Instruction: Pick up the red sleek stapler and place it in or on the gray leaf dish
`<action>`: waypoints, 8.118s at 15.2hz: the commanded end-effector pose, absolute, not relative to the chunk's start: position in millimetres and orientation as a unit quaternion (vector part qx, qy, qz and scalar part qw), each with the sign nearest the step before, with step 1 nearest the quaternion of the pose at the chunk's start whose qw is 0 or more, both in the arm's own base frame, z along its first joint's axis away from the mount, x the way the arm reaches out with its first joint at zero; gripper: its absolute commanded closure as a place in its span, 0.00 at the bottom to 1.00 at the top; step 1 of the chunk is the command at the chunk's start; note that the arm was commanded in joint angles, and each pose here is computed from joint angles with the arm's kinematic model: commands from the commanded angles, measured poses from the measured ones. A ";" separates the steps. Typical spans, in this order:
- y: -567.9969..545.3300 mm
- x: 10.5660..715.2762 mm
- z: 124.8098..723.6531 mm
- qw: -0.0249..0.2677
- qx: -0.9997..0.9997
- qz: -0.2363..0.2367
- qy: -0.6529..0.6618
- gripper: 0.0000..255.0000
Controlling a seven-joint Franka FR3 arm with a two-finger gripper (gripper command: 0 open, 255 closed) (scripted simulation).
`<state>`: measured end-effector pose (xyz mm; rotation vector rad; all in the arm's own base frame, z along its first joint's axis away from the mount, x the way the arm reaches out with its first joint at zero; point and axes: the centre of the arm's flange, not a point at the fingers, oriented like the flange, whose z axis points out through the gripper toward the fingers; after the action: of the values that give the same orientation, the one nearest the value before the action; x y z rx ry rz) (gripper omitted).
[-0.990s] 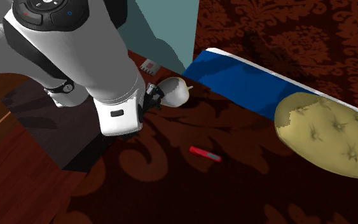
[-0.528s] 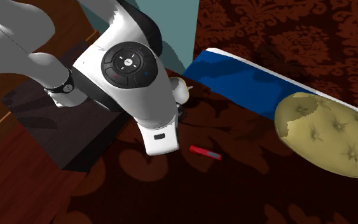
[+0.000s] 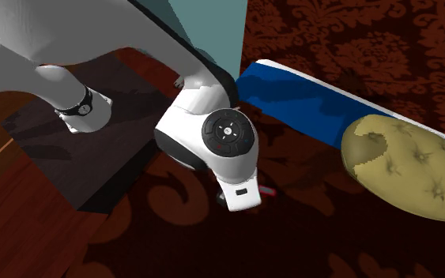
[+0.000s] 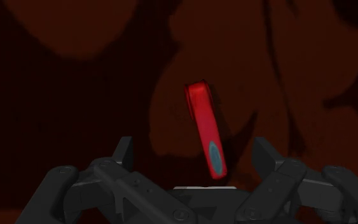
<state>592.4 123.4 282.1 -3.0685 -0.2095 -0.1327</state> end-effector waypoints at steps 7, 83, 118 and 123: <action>151.3 656.6 203.8 0.031 -0.995 -0.043 -0.087 0.00; 150.8 635.0 241.5 0.059 -0.953 -0.099 -0.281 1.00; 269.9 331.1 244.3 0.059 -0.953 -0.099 -0.281 1.00; 269.9 331.1 217.9 0.059 -0.953 -0.099 -0.281 1.00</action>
<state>331.3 270.0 222.9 -2.8869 -0.8469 -0.2990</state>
